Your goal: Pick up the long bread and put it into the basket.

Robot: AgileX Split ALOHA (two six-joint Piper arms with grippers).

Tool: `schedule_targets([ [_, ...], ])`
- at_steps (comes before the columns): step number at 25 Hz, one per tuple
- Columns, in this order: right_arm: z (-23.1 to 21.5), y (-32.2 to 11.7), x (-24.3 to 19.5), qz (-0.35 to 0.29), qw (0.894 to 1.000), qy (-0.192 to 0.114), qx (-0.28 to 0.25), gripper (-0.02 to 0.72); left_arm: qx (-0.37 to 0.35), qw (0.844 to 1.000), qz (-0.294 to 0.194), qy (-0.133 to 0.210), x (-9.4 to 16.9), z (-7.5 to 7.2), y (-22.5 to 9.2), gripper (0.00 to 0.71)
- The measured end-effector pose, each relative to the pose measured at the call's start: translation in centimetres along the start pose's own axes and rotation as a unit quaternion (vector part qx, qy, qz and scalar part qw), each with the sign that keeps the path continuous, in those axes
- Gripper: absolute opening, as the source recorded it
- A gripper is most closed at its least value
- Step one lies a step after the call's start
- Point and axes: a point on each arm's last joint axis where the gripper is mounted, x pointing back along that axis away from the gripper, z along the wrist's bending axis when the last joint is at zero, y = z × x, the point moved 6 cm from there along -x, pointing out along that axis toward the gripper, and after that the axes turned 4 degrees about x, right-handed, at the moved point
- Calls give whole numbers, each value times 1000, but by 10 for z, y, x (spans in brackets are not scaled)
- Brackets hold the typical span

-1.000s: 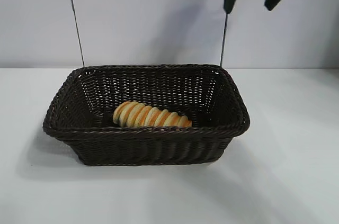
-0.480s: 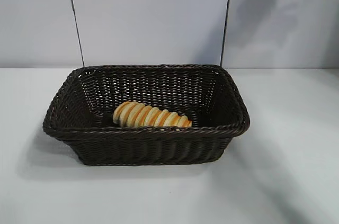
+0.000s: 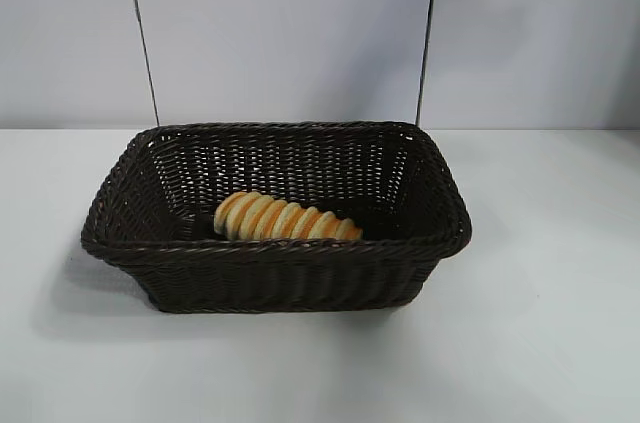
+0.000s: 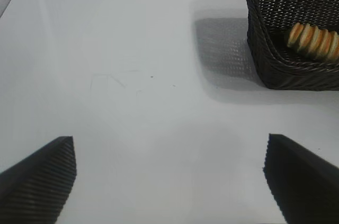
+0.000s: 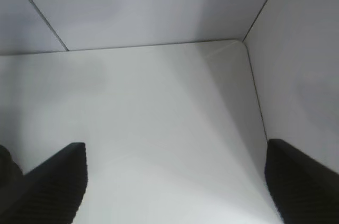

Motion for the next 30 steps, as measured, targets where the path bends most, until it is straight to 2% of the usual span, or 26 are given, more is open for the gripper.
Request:
schedule_targets([
  [3,2,-35,51,-42,999,-13,-5,654,0,1000,0,0,0,0,0,695],
  [7,7,-84,97,-97,995,-25,-7,654,0,1000,0,0,0,0,0,695],
  [13,16,-154,120,-139,990,-38,-8,654,0,1000,0,0,0,0,0,695],
  [20,28,-218,107,-133,990,-37,-9,654,0,1000,0,0,0,0,0,695],
  [30,45,-259,38,-13,999,4,-45,654,0,1000,0,0,0,0,0,695],
])
